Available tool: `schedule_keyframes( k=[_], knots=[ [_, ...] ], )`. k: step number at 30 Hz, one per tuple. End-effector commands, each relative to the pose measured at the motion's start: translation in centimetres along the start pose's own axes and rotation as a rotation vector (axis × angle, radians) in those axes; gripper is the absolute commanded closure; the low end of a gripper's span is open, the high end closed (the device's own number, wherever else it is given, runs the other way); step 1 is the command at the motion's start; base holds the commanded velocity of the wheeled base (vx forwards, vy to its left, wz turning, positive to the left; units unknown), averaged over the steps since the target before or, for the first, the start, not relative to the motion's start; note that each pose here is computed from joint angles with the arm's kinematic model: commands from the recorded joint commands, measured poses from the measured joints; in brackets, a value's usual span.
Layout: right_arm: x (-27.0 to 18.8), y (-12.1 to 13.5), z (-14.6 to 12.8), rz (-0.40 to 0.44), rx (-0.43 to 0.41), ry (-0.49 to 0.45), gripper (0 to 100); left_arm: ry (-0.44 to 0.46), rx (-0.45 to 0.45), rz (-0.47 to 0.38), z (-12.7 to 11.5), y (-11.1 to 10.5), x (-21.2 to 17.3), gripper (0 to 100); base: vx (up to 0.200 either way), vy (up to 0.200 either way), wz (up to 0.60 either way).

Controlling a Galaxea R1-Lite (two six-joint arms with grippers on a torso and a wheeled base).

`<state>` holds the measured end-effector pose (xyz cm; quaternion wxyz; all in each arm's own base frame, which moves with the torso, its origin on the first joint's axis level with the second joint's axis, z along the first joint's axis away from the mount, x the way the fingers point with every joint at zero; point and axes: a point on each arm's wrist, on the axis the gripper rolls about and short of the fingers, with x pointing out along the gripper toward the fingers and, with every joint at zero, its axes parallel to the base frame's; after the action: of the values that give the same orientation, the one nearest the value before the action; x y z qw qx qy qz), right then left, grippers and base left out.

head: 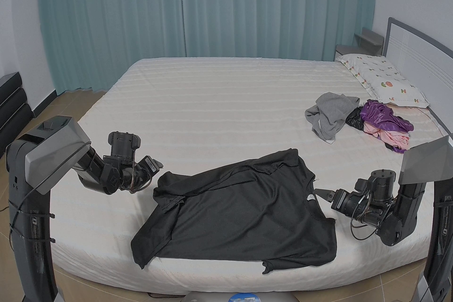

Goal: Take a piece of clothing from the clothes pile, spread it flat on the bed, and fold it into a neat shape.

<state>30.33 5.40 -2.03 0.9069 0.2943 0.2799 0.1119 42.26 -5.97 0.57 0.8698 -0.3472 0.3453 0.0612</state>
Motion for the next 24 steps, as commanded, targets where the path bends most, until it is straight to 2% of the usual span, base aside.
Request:
schedule_keyframes(
  k=[1, 3, 10, 11, 14, 15, 19, 24],
  knots=[
    [1.5, 0.6, 0.6, 0.023, -0.012, -0.007, 0, 0.052, 0.038, -0.005, -1.0, 0.4, -0.5, 0, 0.0, 0.0, 0.0],
    [2.4, 0.9, 0.9, 0.023, -0.012, 0.007, 0, 0.097, 0.091, -0.023, -1.8, 0.7, -0.9, 0, 0.0, 0.0, 0.0],
    [3.6, 1.6, 1.1, 0.03, -0.019, 0.026, 0, 0.158, 0.143, -0.041, -3.9, 0.1, -0.9, 0, 0.0, 0.0, 0.0],
    [4.2, 1.9, 1.6, 0.032, -0.024, 0.022, 0, 0.161, 0.162, -0.053, -4.3, -0.4, -0.7, 100, 0.0, 0.0, 0.0],
    [4.9, 2.1, 2.0, 0.022, -0.021, 0.037, 0, 0.168, 0.184, -0.053, -4.7, -0.5, -0.1, 100, 0.0, 0.0, 0.0],
    [5.6, 2.1, 2.3, 0.007, -0.021, 0.057, 0, 0.15, 0.196, -0.057, -4.5, -0.8, 0.4, 100, 0.0, 0.0, 0.0],
    [7.1, 2.1, 3.0, 0.002, -0.027, 0.039, 0, 0.106, 0.193, -0.063, -3.6, -1.4, 0.7, 100, 0.0, 0.0, 0.0],
    [10.0, 2.0, 4.2, -0.031, -0.041, 0.023, 0, -0.073, 0.159, -0.062, 0.1, -2.6, 0.9, 100, 0.0, 0.0, 0.0]
  ],
)
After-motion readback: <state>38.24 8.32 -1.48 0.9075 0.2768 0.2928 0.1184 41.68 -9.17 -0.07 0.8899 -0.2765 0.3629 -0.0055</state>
